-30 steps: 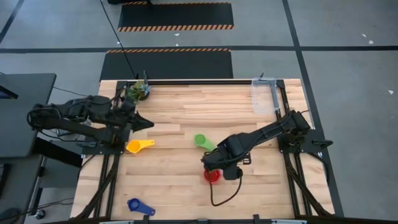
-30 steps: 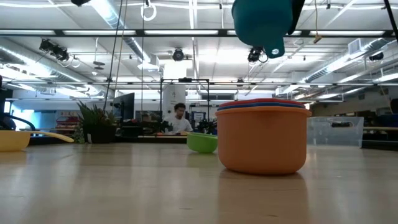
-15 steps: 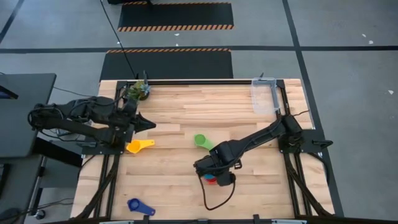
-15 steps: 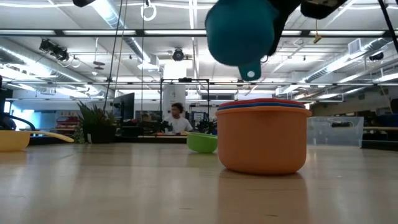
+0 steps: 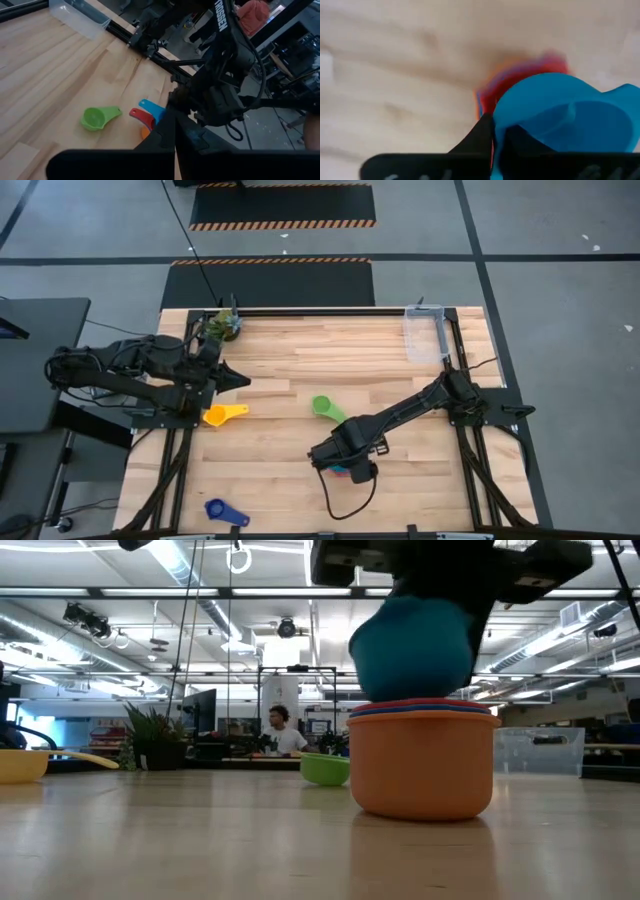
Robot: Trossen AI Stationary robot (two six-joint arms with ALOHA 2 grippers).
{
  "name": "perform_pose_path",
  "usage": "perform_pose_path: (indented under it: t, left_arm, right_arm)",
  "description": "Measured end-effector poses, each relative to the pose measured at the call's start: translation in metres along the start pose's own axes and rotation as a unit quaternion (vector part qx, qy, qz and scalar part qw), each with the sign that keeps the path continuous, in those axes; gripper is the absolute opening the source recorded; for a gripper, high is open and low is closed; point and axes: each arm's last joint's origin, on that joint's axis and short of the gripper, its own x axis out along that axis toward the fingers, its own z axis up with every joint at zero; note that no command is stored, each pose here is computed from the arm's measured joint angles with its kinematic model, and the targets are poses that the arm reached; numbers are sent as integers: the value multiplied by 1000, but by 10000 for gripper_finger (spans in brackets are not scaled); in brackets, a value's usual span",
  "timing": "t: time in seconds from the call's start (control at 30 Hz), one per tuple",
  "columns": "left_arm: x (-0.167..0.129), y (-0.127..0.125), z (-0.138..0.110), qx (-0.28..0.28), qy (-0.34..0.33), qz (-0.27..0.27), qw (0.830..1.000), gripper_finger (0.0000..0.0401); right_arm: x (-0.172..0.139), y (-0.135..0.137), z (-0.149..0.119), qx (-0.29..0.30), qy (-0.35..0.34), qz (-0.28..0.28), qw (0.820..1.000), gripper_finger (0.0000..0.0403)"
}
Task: Nest measuring cups in basket
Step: Stack the light blue measuring cup on top of the red measuring cup
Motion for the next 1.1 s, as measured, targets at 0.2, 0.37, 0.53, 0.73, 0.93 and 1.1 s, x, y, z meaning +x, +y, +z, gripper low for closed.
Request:
perform_pose_path:
  t: [0.2,0.37,0.53,0.73,0.93,1.1]
  left_arm:
    - [0,0,0,7,0,0,1000,4]
    - [0,0,0,11,-1,-1,1000,4]
    - [0,0,0,11,0,-1,1000,4]
    - [0,0,0,11,0,-1,1000,4]
    - [0,0,0,11,-1,0,1000,4]
    - [0,0,0,13,0,-1,1000,4]
  right_arm:
    - [2,-1,3,21,-48,3,999,53]
    - [2,-5,0,32,-31,-22,999,55]
    - [1,-6,-5,34,6,-30,999,56]
    - [1,-6,-7,35,8,-28,999,57]
    - [1,-6,-8,62,17,-31,997,57]
    - [-4,-5,-9,75,41,-45,995,57]
